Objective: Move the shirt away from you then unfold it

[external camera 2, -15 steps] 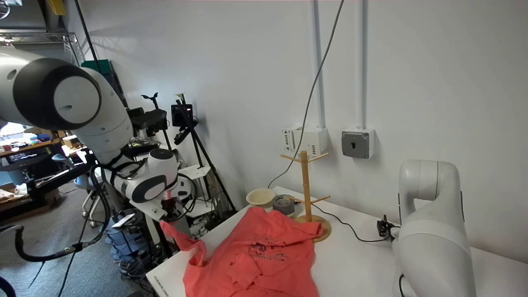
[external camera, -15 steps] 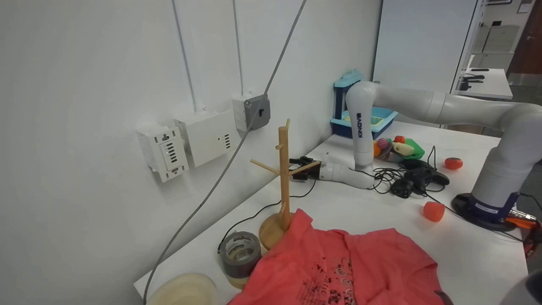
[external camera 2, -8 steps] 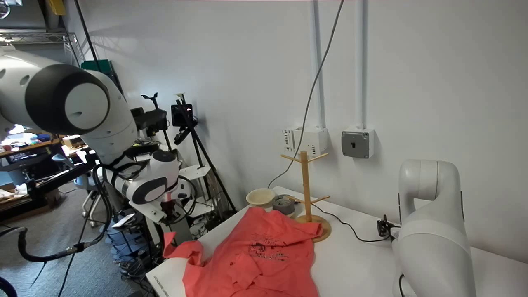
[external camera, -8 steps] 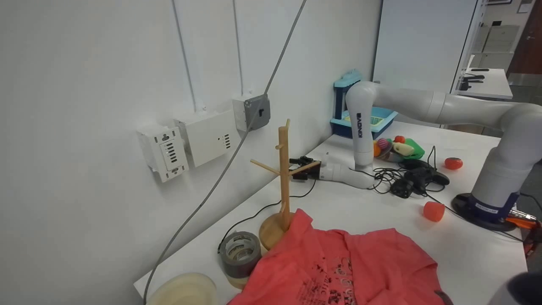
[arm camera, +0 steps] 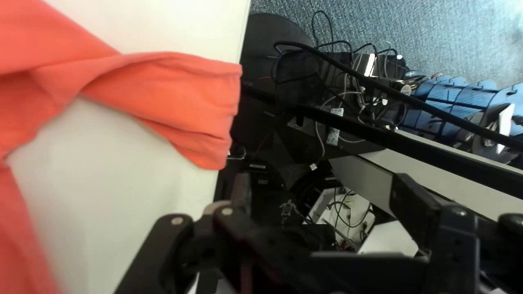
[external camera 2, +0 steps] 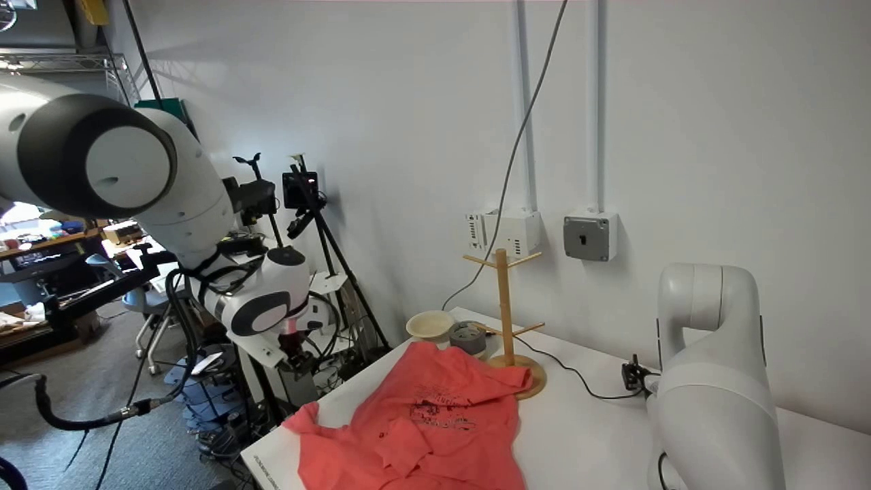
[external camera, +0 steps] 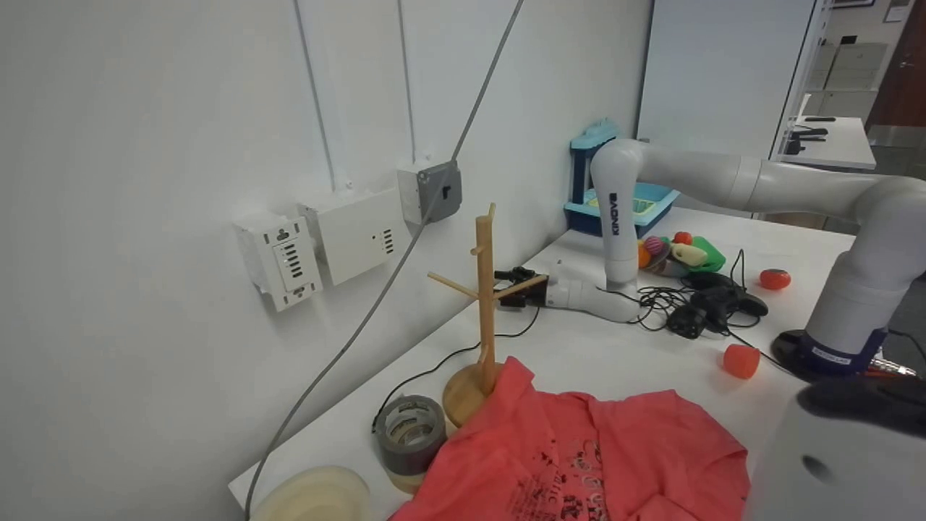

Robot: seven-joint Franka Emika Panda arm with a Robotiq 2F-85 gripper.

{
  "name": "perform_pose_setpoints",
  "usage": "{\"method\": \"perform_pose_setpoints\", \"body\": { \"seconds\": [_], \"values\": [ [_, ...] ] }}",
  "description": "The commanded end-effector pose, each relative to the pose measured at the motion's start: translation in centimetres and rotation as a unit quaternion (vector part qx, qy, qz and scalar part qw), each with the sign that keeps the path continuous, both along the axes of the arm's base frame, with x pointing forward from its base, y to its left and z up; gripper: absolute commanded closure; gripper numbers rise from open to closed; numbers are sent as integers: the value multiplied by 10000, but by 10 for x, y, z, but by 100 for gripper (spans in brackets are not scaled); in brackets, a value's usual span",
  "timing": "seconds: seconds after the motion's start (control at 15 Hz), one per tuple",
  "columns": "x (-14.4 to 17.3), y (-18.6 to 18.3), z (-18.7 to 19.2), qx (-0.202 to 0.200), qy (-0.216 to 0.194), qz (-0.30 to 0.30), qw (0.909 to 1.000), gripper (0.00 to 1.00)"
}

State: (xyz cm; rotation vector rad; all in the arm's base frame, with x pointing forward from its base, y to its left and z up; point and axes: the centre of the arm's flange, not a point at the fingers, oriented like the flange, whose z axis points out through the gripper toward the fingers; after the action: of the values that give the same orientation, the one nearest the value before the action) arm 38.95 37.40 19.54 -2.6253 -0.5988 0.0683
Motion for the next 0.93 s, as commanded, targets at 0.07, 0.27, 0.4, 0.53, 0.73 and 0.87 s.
{"method": "perform_pose_setpoints", "body": {
  "seconds": [0.07, 0.27, 0.4, 0.53, 0.73, 0.87],
  "values": [
    [18, -51, -10, -582, -68, -52, 9983, 0],
    [41, -84, -31, -897, -205, -218, 9955, 9],
    [58, -105, -41, -1116, -322, -339, 9927, 11],
    [74, -124, -46, -1347, -433, -442, 9890, 13],
    [90, -148, -47, -1735, -595, -521, 9816, 18],
    [98, -158, -51, -1947, -667, -555, 9770, 22]
  ]
}}
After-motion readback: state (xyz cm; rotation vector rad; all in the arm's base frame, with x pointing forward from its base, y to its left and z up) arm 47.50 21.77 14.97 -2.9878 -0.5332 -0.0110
